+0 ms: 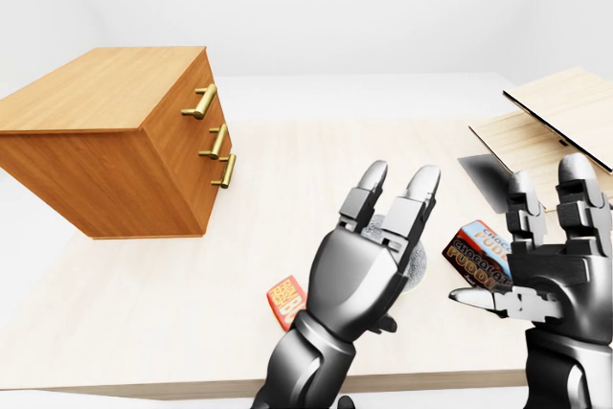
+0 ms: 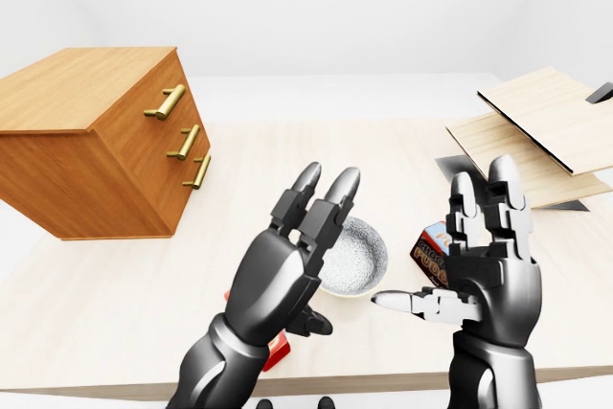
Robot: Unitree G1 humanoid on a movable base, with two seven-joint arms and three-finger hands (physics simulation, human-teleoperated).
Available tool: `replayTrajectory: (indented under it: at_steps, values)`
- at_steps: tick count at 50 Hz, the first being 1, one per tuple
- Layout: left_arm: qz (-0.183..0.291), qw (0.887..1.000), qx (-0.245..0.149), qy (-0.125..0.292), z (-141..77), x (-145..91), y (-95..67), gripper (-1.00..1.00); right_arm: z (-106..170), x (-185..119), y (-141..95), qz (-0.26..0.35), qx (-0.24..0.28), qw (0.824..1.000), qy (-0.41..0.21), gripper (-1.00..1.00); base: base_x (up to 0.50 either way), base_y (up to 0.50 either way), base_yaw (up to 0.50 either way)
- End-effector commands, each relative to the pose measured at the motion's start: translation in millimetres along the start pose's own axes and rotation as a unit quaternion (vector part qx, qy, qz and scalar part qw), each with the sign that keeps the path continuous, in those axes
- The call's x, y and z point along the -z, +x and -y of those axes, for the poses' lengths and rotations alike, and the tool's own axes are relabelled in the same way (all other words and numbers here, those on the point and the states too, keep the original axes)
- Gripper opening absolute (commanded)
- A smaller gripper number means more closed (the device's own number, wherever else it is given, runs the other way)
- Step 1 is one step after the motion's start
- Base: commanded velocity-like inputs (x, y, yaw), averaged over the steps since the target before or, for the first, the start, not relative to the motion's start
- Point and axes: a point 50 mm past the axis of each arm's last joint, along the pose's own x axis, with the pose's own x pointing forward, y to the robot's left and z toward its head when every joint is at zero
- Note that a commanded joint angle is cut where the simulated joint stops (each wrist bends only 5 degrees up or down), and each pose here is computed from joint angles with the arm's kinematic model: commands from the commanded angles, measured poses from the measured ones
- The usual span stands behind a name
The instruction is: Close the top drawer of the cabinet and put the bowl on top of it.
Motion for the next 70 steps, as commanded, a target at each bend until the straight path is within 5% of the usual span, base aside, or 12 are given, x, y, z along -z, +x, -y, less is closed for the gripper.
replayTrajectory:
  at_steps: [1,17,43,70]
  values:
    - [-0.009,0.999,-0.003,0.038,7.0,1.6,2.4,1.00,0.0,-1.4,-0.4,0.003,-0.001,1.000,0.001,1.00,0.00,0.00,0.00]
    - [-0.068,0.994,0.027,0.078,29.4,32.0,12.1,1.00,0.0,-1.5,-2.8,0.001,-0.005,1.000,0.003,1.00,0.00,0.00,0.00]
    - [-0.093,0.982,0.111,0.123,64.2,44.0,8.2,1.00,1.4,-2.9,-0.5,0.007,-0.002,1.000,0.003,1.00,0.00,0.00,0.00]
    - [-0.107,0.975,0.143,0.132,76.6,52.5,14.1,1.00,3.2,-5.7,0.6,0.015,-0.001,1.000,0.005,1.00,0.00,0.00,0.00]
